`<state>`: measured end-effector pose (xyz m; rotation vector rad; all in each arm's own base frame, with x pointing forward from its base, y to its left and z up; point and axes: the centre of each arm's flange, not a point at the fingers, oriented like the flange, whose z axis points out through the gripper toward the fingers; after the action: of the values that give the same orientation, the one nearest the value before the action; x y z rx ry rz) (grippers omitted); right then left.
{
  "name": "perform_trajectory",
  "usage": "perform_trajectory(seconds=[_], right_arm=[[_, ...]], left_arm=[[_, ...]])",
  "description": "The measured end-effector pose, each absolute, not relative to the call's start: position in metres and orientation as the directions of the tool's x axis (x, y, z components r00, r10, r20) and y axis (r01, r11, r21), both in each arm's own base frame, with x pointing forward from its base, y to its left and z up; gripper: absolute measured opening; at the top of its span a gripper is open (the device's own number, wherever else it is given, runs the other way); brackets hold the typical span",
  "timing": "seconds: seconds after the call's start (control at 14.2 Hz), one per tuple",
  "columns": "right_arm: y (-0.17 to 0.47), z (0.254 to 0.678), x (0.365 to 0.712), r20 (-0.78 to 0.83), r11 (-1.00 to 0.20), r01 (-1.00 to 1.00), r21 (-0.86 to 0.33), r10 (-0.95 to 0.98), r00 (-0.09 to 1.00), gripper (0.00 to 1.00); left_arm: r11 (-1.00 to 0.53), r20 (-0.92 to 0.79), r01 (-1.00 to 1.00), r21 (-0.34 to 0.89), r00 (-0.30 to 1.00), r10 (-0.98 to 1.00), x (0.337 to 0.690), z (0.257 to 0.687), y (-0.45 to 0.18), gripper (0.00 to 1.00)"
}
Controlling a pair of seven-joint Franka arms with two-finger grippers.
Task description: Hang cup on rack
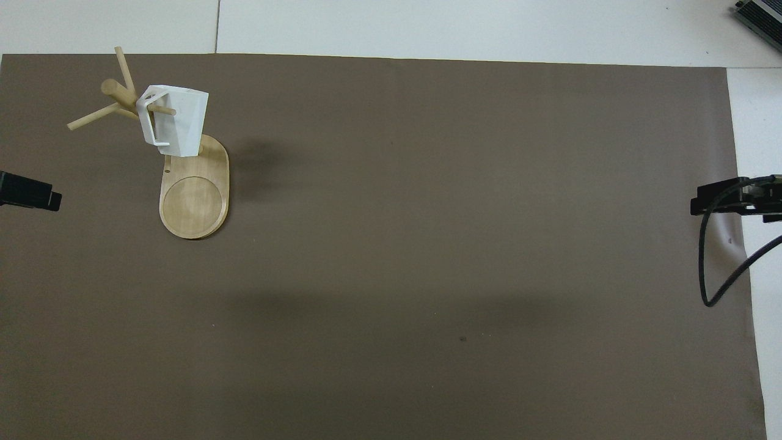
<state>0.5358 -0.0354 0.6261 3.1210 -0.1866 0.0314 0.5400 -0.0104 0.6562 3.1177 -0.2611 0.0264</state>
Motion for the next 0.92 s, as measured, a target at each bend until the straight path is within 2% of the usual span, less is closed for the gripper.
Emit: perform_trajectory(seconds=[0.92], right_arm=[[-0.0353,0.6257,0.5358,0.02,-0.993,-0.119,0.014,-0.119,0.993,1.0]], left_arm=[[-0.986,-0.008,-0.164,-0.004,0.986,-0.164,0.5386,0.6504,-0.0076,1.0]])
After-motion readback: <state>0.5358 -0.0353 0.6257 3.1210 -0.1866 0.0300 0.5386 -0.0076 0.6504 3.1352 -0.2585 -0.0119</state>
